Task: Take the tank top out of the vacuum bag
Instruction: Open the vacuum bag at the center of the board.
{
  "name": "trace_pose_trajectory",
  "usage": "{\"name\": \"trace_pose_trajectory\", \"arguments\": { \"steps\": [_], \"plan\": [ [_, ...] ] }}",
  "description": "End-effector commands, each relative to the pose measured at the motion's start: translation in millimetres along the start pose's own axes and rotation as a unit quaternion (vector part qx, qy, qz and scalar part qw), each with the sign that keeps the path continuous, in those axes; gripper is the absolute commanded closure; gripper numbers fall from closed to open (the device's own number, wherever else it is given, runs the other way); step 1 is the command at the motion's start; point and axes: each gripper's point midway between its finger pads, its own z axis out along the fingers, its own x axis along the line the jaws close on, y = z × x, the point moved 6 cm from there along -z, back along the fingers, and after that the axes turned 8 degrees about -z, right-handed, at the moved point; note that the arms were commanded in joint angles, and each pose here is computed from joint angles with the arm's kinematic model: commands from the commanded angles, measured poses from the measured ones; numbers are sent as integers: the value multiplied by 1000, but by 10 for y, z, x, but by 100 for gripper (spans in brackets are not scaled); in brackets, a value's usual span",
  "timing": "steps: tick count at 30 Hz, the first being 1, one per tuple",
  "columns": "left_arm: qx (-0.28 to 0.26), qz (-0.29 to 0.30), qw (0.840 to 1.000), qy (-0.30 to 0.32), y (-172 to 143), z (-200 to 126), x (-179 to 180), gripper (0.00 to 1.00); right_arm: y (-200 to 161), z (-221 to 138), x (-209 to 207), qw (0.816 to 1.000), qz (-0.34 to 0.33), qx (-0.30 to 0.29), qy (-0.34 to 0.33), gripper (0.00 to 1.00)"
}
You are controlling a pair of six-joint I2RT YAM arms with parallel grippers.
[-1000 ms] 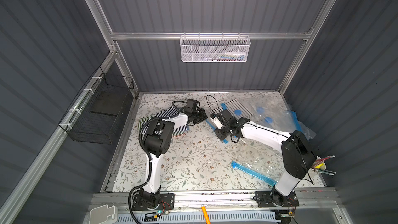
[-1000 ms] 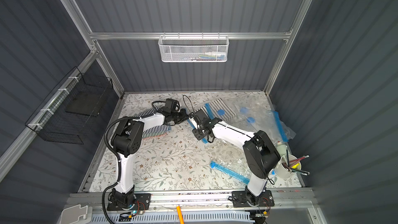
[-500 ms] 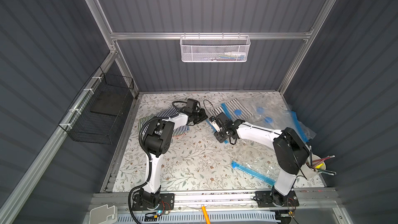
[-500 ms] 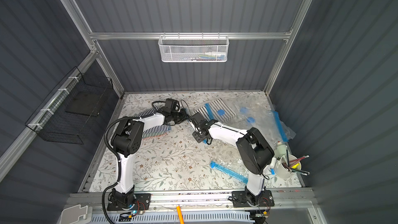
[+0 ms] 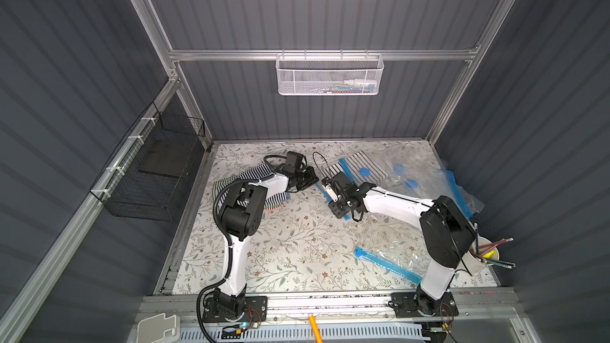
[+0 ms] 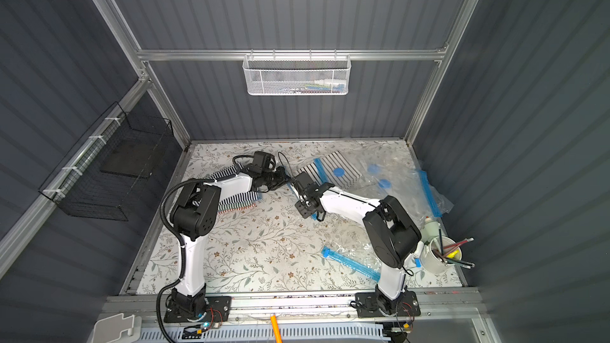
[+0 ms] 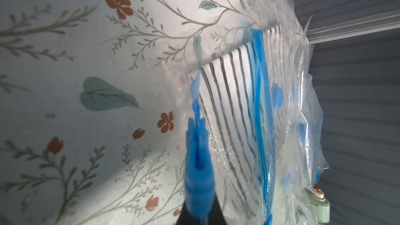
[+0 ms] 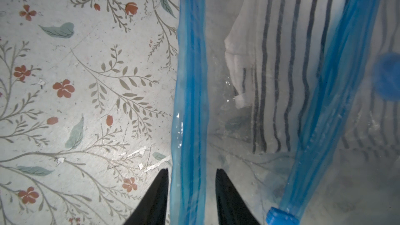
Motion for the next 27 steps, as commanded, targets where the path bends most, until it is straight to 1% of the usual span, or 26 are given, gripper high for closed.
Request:
{"name": "trace_pose_trajectory", "arguments": {
  "steps": [1, 5, 9, 21, 27],
  "plan": [
    [13, 0, 1000, -4, -62, 23, 9, 100, 45, -71, -5, 1000, 4, -7, 3, 61],
    [12, 0, 1000, -3, -65, 25, 11, 100, 78, -84, -9, 1000, 5, -12, 5, 60],
    [12, -3, 1000, -1, -70, 39, 35, 100, 115, -132, -45, 999, 30, -20, 25, 57],
    [15, -5, 1000, -5, -93, 65, 42, 100, 83, -50, -138, 999, 37, -1, -11, 60],
    [14, -8, 1000, -17, -80, 42, -12, 100, 37, 69, -138, 999, 34, 18, -22, 61]
  ]
}}
